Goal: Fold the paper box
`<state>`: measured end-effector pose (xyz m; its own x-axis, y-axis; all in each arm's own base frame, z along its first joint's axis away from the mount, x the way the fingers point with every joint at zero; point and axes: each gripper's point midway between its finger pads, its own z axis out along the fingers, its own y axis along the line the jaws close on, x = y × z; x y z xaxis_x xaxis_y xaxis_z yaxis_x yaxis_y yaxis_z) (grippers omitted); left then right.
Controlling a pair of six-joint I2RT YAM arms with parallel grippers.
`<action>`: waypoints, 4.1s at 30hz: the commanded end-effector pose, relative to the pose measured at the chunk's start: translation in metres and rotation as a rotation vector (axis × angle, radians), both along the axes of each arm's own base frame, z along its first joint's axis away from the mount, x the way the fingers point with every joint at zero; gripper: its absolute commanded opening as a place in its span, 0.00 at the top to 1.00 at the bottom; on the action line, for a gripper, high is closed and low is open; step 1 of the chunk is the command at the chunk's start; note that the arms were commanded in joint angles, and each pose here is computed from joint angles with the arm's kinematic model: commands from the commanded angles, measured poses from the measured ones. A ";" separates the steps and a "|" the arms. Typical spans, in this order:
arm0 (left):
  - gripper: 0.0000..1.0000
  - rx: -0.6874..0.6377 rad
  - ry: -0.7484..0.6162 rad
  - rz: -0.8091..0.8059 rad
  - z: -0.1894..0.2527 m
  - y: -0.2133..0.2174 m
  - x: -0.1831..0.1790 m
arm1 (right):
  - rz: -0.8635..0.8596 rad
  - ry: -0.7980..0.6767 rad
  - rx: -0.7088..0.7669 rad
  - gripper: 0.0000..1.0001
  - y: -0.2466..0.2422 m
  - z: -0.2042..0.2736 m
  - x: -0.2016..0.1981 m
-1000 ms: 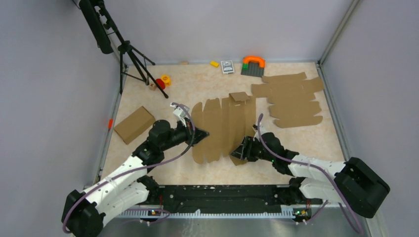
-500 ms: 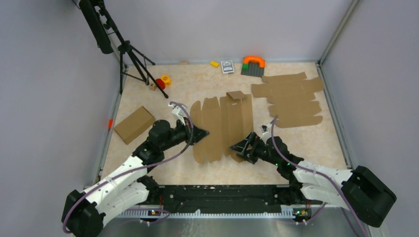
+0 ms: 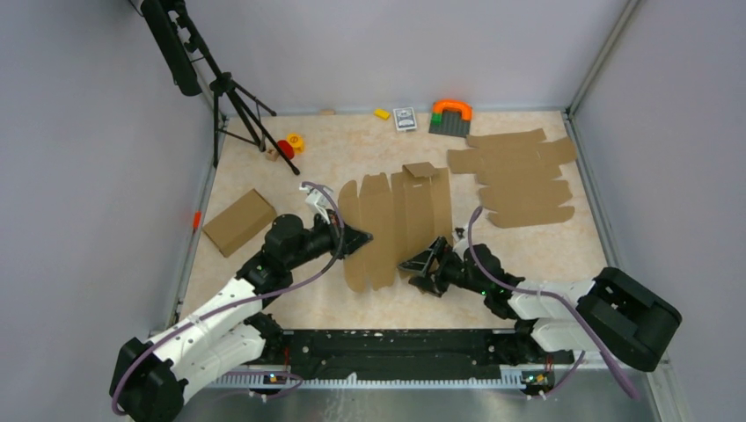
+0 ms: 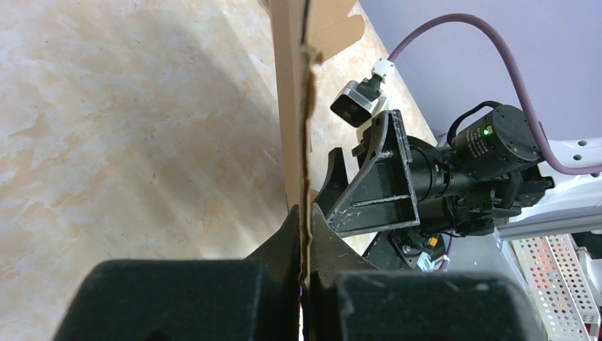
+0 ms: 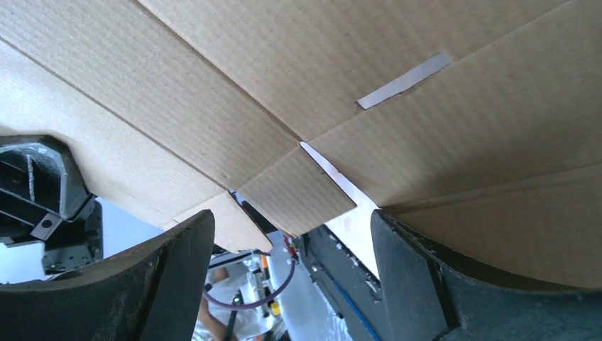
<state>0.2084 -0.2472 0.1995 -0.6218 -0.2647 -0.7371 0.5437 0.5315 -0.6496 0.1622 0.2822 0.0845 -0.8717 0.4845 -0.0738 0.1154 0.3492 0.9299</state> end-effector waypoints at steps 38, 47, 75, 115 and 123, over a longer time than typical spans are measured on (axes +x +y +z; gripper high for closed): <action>1.00 0.107 -0.185 -0.090 0.004 0.001 -0.013 | -0.021 -0.201 -0.215 0.19 -0.022 0.034 0.014; 1.00 -0.004 -0.185 -0.037 0.011 -0.005 -0.010 | 0.022 -0.120 -0.077 0.12 -0.004 0.018 -0.003; 1.00 0.081 0.018 -0.021 -0.027 -0.010 -0.004 | -0.093 -0.150 0.004 0.46 -0.006 0.041 0.014; 0.48 0.581 0.149 0.123 -0.050 0.040 0.027 | -0.181 0.002 -0.731 0.34 -0.142 -0.017 -0.016; 1.00 0.352 0.204 -0.181 -0.065 -0.050 0.024 | -0.156 0.044 -0.554 0.43 -0.119 -0.040 -0.026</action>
<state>0.2284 -0.2467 0.1194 -0.7878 0.1075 -0.6065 0.4342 0.7953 -0.4230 0.1308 0.1432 0.0344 -0.8166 0.4404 -0.3732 0.2288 0.8405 0.4911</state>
